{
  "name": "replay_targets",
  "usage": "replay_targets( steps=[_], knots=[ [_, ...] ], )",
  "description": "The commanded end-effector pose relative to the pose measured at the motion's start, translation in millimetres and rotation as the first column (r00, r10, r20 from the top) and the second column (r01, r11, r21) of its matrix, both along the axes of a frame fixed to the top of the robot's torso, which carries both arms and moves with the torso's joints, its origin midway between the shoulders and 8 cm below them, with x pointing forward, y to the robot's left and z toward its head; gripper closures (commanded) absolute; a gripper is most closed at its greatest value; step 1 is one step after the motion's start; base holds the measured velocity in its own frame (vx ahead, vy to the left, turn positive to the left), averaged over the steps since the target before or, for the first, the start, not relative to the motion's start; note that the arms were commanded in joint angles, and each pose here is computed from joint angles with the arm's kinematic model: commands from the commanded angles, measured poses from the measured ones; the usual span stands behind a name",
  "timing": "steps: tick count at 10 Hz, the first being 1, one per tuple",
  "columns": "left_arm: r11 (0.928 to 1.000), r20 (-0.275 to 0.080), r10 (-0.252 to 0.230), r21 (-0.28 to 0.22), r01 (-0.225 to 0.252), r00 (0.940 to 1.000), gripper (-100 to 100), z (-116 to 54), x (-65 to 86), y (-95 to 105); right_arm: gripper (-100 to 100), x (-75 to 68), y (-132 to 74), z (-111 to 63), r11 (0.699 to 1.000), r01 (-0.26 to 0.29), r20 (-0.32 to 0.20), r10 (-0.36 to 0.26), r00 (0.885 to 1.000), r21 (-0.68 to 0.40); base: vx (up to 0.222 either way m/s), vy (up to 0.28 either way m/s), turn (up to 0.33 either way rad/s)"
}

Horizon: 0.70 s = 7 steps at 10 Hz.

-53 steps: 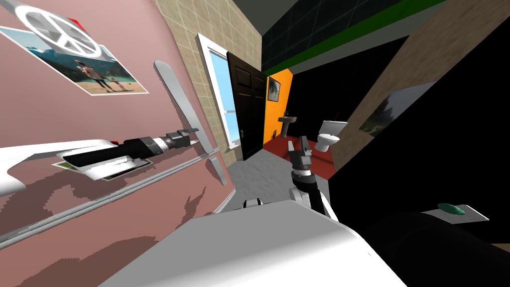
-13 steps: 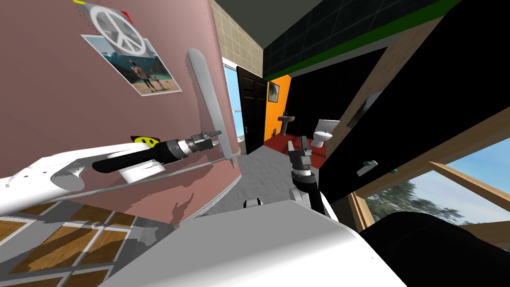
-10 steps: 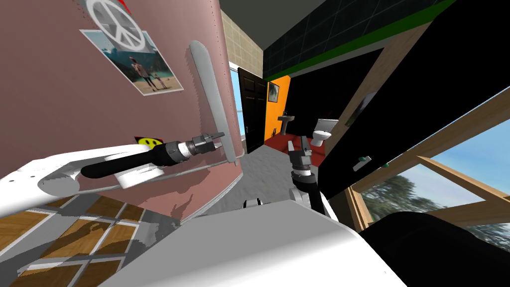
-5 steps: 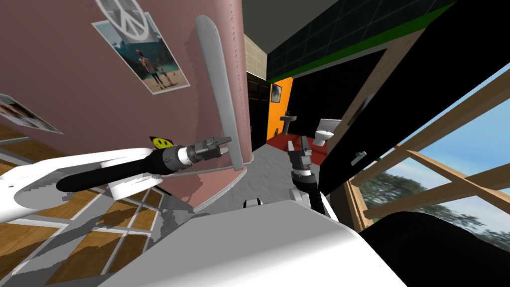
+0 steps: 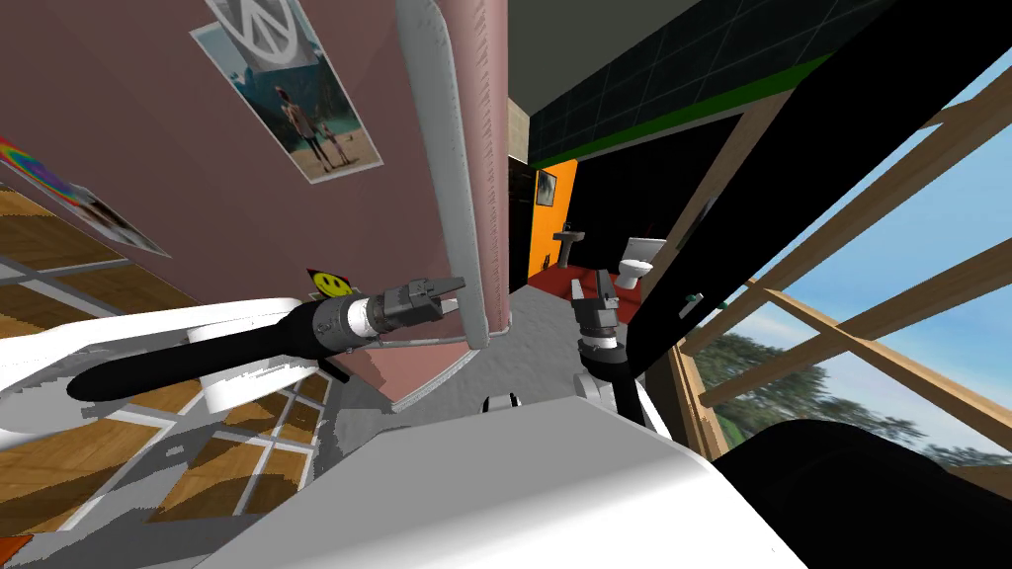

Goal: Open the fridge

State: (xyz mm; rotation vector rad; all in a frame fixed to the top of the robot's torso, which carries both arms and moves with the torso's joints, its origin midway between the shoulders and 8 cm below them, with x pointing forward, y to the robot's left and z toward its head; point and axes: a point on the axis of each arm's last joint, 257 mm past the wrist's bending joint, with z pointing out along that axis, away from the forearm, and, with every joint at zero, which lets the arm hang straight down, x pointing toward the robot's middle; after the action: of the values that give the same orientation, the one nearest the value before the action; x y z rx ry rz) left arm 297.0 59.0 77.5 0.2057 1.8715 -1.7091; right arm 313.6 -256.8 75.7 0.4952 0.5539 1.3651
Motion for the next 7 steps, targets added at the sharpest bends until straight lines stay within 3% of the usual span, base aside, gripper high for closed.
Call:
replay_targets(
  steps=[1,2,4,7],
  knots=[
    [0.9987,0.0,-0.052,-0.003,0.052,0.9987,100,1.0,-17.7,-6.9,0,0.0,0,0.0,1.0,0.0,0.0,0.0,1.0,0.0,-0.154,0.15,-0.15],
    [0.9987,0.0,-0.052,-0.003,0.052,0.9987,100,1.0,-17.7,-6.9,0,0.0,0,0.1,1.0,0.0,0.0,0.0,1.0,0.0,-0.144,0.152,-0.097],
    [0.9947,0.0,-0.103,-0.007,0.103,0.9947,100,2.0,-35.7,-13.1,0,0.0,0,0.0,1.0,0.0,0.0,0.0,1.0,0.0,-0.169,0.168,-0.112],
    [0.9836,-0.003,-0.18,-0.013,0.18,0.9837,100,3.4,-63.1,-20.9,0,0.1,0,0.0,1.0,0.0,0.0,0.0,1.0,0.0,-0.224,0.199,-0.134]
  ],
)
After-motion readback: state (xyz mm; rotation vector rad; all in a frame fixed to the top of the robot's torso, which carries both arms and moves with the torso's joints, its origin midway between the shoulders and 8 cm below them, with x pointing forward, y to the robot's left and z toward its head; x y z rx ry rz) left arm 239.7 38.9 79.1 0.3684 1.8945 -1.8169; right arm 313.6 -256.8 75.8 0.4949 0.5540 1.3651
